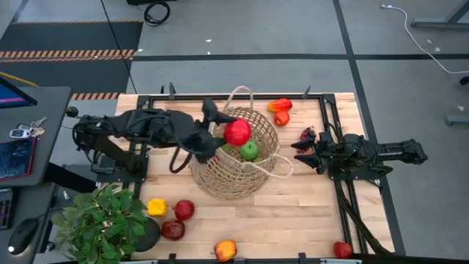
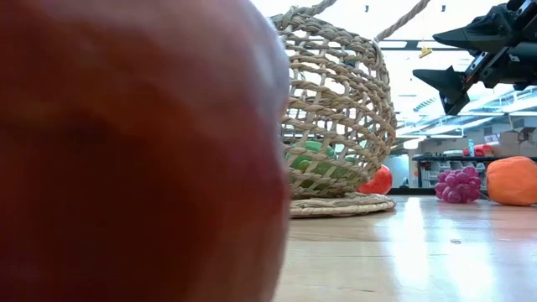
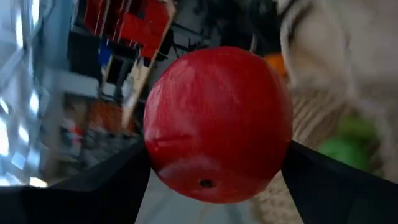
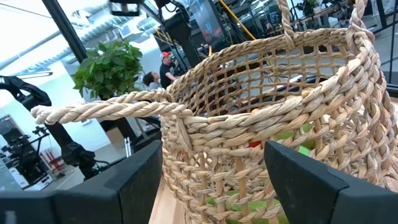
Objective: Build produce basket
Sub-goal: Put the pomegranate into the basket
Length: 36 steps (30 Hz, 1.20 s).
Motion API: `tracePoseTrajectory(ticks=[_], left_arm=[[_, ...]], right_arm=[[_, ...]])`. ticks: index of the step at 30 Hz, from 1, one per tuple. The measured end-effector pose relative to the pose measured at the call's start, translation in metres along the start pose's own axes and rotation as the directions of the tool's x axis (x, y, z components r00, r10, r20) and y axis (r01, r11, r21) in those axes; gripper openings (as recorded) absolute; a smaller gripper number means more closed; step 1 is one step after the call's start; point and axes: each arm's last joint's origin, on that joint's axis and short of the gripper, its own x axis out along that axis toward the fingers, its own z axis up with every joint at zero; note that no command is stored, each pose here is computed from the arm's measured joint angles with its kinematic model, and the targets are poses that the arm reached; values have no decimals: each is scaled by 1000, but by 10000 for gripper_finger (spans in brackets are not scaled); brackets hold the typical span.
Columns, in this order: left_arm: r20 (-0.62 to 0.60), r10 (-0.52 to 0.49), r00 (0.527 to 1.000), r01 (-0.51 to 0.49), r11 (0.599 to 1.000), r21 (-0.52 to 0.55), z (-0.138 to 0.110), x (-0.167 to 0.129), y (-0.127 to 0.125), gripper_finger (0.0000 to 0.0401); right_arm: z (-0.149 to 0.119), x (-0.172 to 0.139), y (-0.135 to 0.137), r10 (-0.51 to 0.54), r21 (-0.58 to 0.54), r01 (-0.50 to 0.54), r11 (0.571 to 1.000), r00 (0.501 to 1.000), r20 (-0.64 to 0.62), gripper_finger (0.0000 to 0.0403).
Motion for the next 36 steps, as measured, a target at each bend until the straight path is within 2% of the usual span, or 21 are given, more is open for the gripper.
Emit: tracePoseTrajectory(ticks=[3, 7, 14, 17, 21, 25, 28, 32, 36], left_arm=[[-28, -8, 1000, 14, 979, 203, -2, 11, -2, 332], [-70, -19, 997, 46, 910, 412, -5, 27, -5, 332], [-158, -51, 986, 136, 790, 598, -16, 65, -12, 332], [-188, -53, 981, 161, 763, 626, -22, 81, -14, 332], [-218, -35, 975, 164, 774, 612, -32, 101, -13, 332], [-229, -7, 974, 135, 823, 552, -38, 119, -11, 332], [-245, -6, 970, 138, 839, 527, -44, 131, -13, 332], [-285, -44, 957, 194, 830, 523, -52, 147, -22, 332], [-327, -100, 940, 245, 864, 440, -58, 165, -36, 332]], right_arm=[[0, 0, 0, 0, 0, 0, 1000, 1000, 1, 284], [0, 0, 0, 0, 0, 0, 1000, 1000, 1, 284], [0, 0, 0, 0, 0, 0, 1000, 1000, 0, 284], [0, 0, 0, 0, 0, 0, 1000, 1000, 0, 284], [0, 0, 0, 0, 0, 0, 1000, 1000, 0, 284], [0, 0, 0, 0, 0, 0, 1000, 1000, 1, 284], [0, 0, 0, 0, 0, 0, 1000, 1000, 1, 284], [0, 0, 0, 0, 0, 0, 1000, 1000, 0, 284], [1, 0, 0, 3, 0, -3, 1000, 1000, 7, 284]])
